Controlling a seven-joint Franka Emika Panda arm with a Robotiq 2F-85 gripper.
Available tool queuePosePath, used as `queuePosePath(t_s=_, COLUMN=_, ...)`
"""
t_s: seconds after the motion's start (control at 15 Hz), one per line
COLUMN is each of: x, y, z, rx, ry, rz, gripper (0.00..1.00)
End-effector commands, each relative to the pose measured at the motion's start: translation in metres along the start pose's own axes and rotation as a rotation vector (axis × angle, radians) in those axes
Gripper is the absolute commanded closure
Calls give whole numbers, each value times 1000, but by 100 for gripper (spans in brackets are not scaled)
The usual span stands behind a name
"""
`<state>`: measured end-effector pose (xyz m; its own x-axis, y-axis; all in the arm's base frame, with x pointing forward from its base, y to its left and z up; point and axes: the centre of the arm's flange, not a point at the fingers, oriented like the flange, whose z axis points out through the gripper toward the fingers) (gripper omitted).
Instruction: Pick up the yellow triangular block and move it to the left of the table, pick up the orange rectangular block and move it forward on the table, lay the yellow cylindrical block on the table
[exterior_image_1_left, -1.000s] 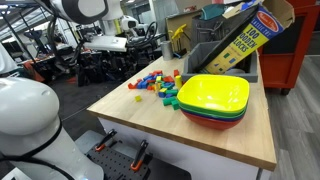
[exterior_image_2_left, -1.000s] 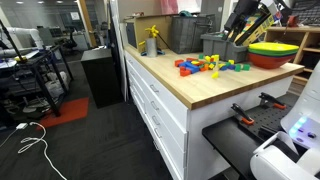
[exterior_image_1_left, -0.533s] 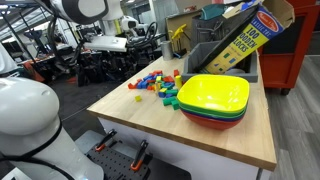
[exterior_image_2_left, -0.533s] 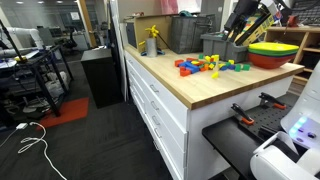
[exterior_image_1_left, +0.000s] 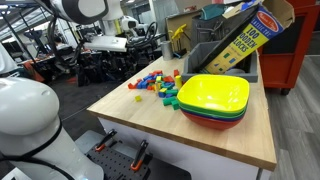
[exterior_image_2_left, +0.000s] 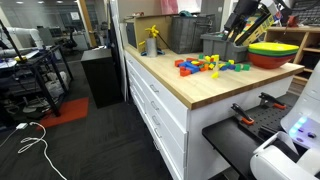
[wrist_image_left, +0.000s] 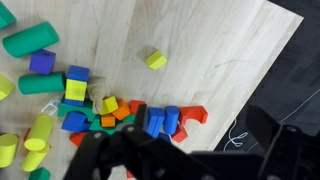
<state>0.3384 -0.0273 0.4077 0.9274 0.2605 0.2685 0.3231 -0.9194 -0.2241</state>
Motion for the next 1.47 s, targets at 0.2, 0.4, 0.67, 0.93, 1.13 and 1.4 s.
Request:
queuePosePath(t_s=0.2, x=0, y=0, z=0, rx=0, ry=0, rz=0, gripper=0)
queuePosePath(t_s=0.4, x=17, y=12, z=-2, rx=3, ry=-1, rz=-36, gripper=0)
queuePosePath(t_s=0.67, x=44, y=38, z=9, rx=-15, ry=2, rz=-3, gripper=0)
queuePosePath(t_s=0.93, x=67, y=74, z=31, rx=-90, ry=12, rz=98, gripper=0)
queuePosePath(t_s=1.13, x=81, y=93, z=44, rx=-152, ry=16, rz=170, gripper=0)
queuePosePath(t_s=1.4, x=92, y=106, z=58, rx=-185, ry=-9, rz=256, gripper=0)
